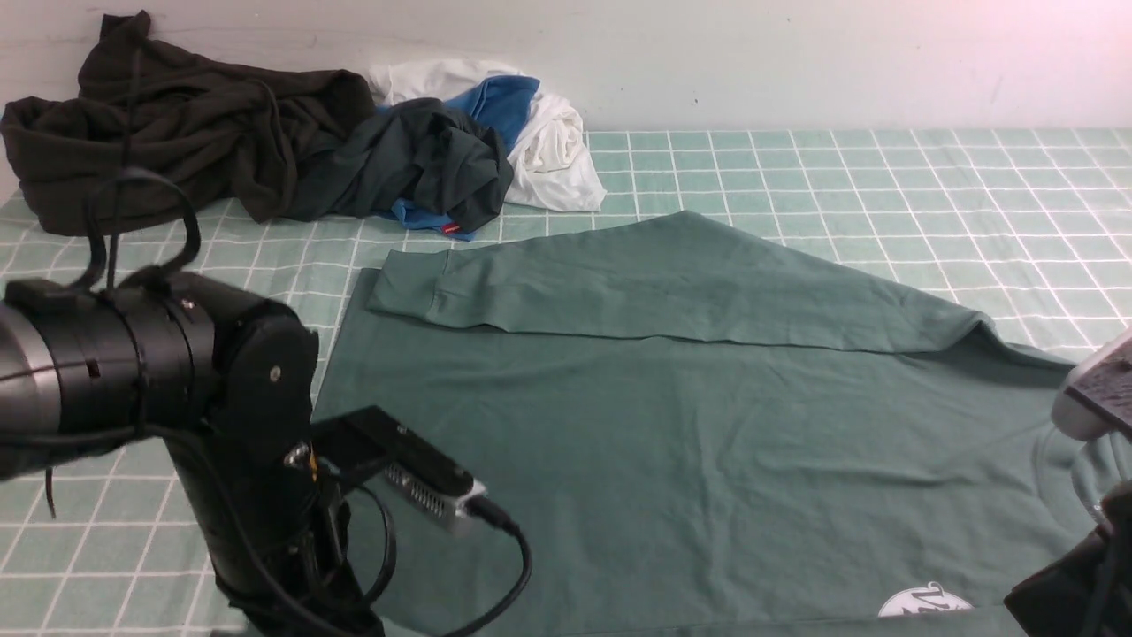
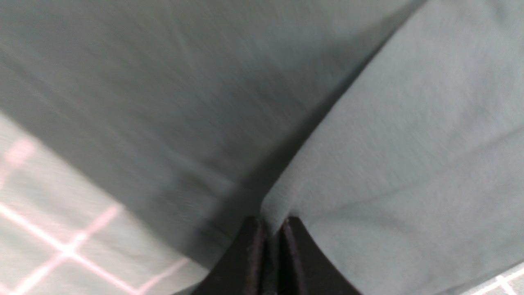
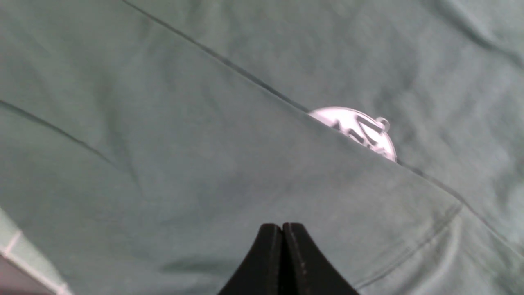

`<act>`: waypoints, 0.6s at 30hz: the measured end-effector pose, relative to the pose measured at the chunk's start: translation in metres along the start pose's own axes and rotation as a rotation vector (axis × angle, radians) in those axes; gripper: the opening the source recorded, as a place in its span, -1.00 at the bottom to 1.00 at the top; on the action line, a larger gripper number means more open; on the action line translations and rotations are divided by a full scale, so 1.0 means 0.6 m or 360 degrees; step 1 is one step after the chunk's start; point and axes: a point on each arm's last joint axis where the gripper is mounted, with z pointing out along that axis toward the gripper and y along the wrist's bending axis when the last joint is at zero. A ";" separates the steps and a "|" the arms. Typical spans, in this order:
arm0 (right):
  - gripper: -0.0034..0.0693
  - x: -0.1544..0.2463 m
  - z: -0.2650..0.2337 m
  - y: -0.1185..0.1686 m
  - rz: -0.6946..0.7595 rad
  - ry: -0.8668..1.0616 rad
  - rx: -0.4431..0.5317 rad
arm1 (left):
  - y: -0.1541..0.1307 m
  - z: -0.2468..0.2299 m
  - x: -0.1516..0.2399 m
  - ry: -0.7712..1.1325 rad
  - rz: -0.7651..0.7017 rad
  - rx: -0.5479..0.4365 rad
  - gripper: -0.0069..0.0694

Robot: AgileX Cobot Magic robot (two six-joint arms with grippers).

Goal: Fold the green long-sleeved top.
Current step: Use the left arm to clamp the cuff closest to it, then use the left arm to drag and place the cuff at the centered position on the left edge of the fabric

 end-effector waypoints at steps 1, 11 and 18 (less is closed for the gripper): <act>-0.91 0.001 0.007 -0.004 0.0024 0.0021 0.0033 | 0.003 -0.016 -0.009 -0.0032 0.0009 -0.0023 -0.77; -0.14 0.019 0.105 -0.048 0.0386 0.0098 0.0336 | 0.038 -0.102 -0.089 -0.0150 0.0072 -0.0228 -0.77; 0.25 0.021 0.152 -0.097 0.0673 0.0204 0.0504 | 0.051 -0.112 -0.131 -0.0206 0.0082 -0.0273 -0.77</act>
